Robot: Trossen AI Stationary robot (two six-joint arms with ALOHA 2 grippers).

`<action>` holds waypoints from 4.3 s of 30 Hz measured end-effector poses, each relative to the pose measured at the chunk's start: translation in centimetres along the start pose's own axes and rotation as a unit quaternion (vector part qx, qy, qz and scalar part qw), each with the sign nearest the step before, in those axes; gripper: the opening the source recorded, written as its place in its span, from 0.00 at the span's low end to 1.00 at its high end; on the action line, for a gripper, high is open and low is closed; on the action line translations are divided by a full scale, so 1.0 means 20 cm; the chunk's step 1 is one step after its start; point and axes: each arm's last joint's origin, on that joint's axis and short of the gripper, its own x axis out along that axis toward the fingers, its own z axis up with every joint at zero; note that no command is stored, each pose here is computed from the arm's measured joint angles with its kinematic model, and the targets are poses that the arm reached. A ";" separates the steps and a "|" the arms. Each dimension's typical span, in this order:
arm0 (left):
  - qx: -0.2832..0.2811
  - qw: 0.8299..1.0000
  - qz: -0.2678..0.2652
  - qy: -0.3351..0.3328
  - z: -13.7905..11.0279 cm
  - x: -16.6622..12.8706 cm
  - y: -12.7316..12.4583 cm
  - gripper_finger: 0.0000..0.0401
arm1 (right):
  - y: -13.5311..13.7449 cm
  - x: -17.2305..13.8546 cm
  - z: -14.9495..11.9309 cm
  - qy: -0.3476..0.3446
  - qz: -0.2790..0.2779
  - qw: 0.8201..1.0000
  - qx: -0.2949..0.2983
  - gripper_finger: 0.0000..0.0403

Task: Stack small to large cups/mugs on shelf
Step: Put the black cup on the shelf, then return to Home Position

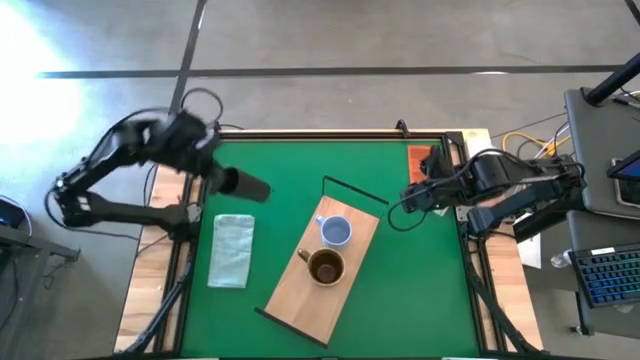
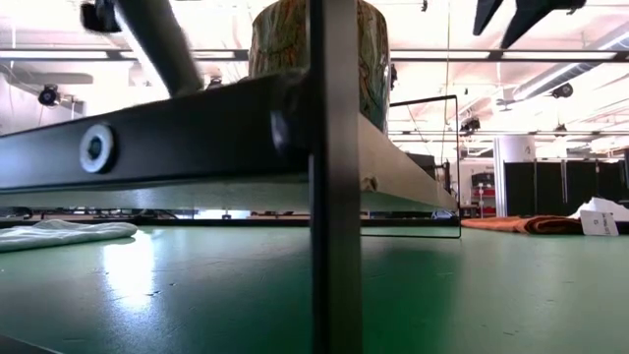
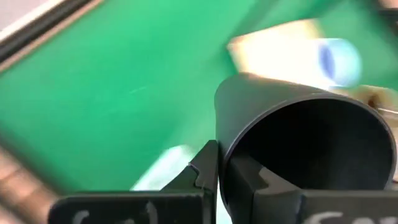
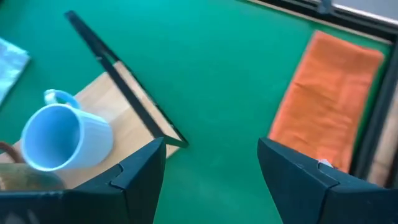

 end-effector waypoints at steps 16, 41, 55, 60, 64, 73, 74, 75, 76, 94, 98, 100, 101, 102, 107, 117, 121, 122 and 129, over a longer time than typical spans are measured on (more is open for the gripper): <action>0.319 0.944 -0.084 0.024 -0.26 0.19 -0.86 0.00 | 0.14 0.09 -0.02 0.075 0.058 0.992 -0.080 0.57; 0.503 0.847 -0.156 0.070 -0.38 0.32 -1.27 0.00 | 0.79 0.14 -0.78 0.124 0.158 0.975 0.090 0.56; 0.529 0.831 -0.133 0.105 -0.39 0.60 -1.37 0.00 | 1.14 0.08 -0.81 0.118 0.220 0.966 0.063 0.23; 0.535 0.827 -0.132 0.115 -0.40 0.70 -1.40 0.00 | 1.23 0.08 -0.84 0.136 0.225 0.964 0.046 0.12; 0.545 0.820 -0.118 0.128 -0.41 0.78 -1.41 0.00 | 1.26 0.12 -0.87 0.147 0.216 0.965 0.035 0.07; 0.558 0.812 -0.118 0.126 -0.39 0.84 -1.41 0.00 | 1.24 0.12 -0.94 0.160 0.206 0.965 0.024 0.02; 0.557 0.813 -0.122 0.120 -0.39 0.83 -1.42 0.00 | 1.24 0.12 -0.94 0.161 0.207 0.965 0.023 0.02; 0.556 0.813 -0.127 0.115 -0.38 0.83 -1.42 0.00 | 1.24 0.12 -0.95 0.161 0.207 0.965 0.022 0.02; 0.554 0.814 -0.135 0.114 -0.38 0.82 -1.42 0.00 | 1.23 0.12 -0.96 0.162 0.206 0.965 0.022 0.02; 0.545 0.817 -0.147 0.121 -0.36 0.80 -1.41 0.20 | 1.21 0.15 -0.99 0.162 0.188 0.968 0.037 0.02; 0.547 0.819 -0.128 0.115 -0.33 0.73 -1.39 0.23 | 1.21 0.14 -0.99 0.149 0.192 0.969 0.037 0.02; 0.545 0.821 -0.133 0.106 -0.30 0.66 -1.37 0.23 | 1.19 0.10 -0.98 0.119 0.202 0.972 0.027 0.02; 0.543 0.823 -0.139 0.096 -0.29 0.62 -1.36 0.23 | 1.18 0.07 -0.95 0.097 0.207 0.973 0.017 0.02; 0.540 0.825 -0.146 0.085 -0.27 0.58 -1.35 0.23 | 1.17 0.04 -0.93 0.078 0.213 0.974 0.007 0.02; 0.484 0.853 -0.196 0.015 -0.17 0.29 -1.28 0.23 | 1.05 -0.20 -0.72 0.064 0.265 0.960 -0.060 0.02; 0.370 0.801 -0.450 -0.135 -0.13 -0.19 -1.12 0.23 | 0.89 -0.80 -0.42 -0.201 0.547 0.782 -0.221 0.02; 0.365 0.759 -0.501 -0.198 -0.23 -0.13 -1.05 0.23 | 0.91 -0.65 -0.51 -0.183 0.550 0.776 -0.247 0.02; 0.352 0.754 -0.514 -0.207 -0.27 -0.08 -1.03 0.23 | 0.94 -0.57 -0.55 -0.177 0.549 0.780 -0.241 0.02; 0.315 0.728 -0.495 -0.356 -0.16 0.03 -0.66 0.23 | 0.82 -0.10 -0.34 -0.158 0.653 0.682 -0.288 0.02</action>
